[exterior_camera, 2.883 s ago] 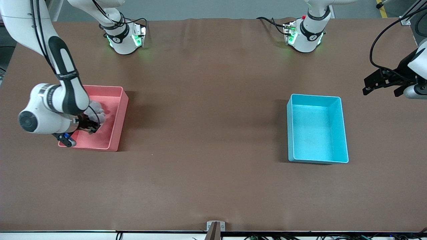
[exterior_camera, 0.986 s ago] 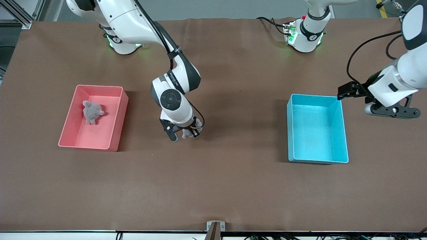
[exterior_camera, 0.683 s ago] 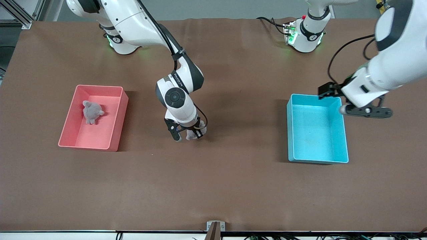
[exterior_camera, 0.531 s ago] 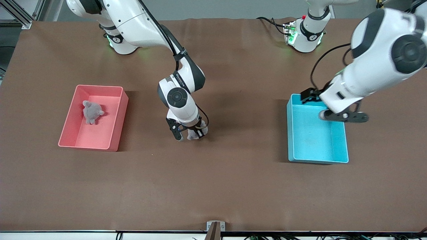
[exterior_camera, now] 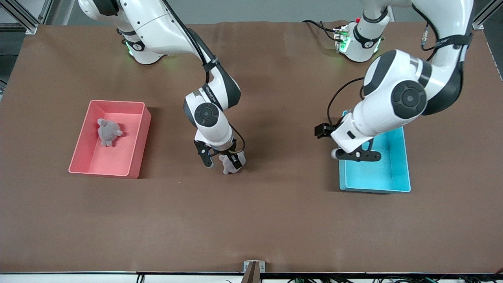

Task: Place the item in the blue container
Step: 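Set the plush on the table with the right gripper while the left gripper approaches, then grasp the plush with the left gripper while the right gripper grasps the second plush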

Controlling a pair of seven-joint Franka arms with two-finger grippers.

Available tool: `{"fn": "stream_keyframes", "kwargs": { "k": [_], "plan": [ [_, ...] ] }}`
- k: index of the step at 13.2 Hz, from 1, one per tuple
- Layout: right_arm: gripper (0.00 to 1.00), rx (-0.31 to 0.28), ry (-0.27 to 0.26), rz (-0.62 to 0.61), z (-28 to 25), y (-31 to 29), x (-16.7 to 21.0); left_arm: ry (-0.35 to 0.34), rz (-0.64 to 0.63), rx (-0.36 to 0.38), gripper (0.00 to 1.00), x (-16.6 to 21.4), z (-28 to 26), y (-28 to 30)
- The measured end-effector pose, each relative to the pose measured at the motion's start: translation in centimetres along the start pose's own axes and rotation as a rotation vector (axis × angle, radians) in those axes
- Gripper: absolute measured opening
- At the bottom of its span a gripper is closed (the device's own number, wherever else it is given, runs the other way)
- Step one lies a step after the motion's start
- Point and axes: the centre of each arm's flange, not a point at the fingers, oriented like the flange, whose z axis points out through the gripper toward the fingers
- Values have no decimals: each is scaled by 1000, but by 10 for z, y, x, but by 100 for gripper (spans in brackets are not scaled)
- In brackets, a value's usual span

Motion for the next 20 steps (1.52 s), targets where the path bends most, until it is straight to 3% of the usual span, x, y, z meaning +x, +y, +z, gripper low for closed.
{"fn": "stream_keyframes", "kwargs": {
  "k": [4, 10, 13, 16, 18, 20],
  "plan": [
    [100, -80, -22, -163, -53, 1, 59, 33, -63, -47, 100, 10, 45, 40],
    [100, -114, -105, -499, -126, 78, 227, 77, -180, -117, 98, 9, 126, 116],
    [100, -129, -137, -642, -135, 150, 310, 114, -227, -182, 97, -5, 163, 176],
    [100, -142, -175, -713, -129, 216, 379, 172, -236, -250, 96, -4, 193, 196],
    [100, -141, -200, -735, -114, 254, 408, 203, -244, -286, 96, 3, 210, 199],
    [100, -128, -191, -761, -98, 283, 425, 233, -263, -322, 93, 8, 223, 200]
  ]
}}
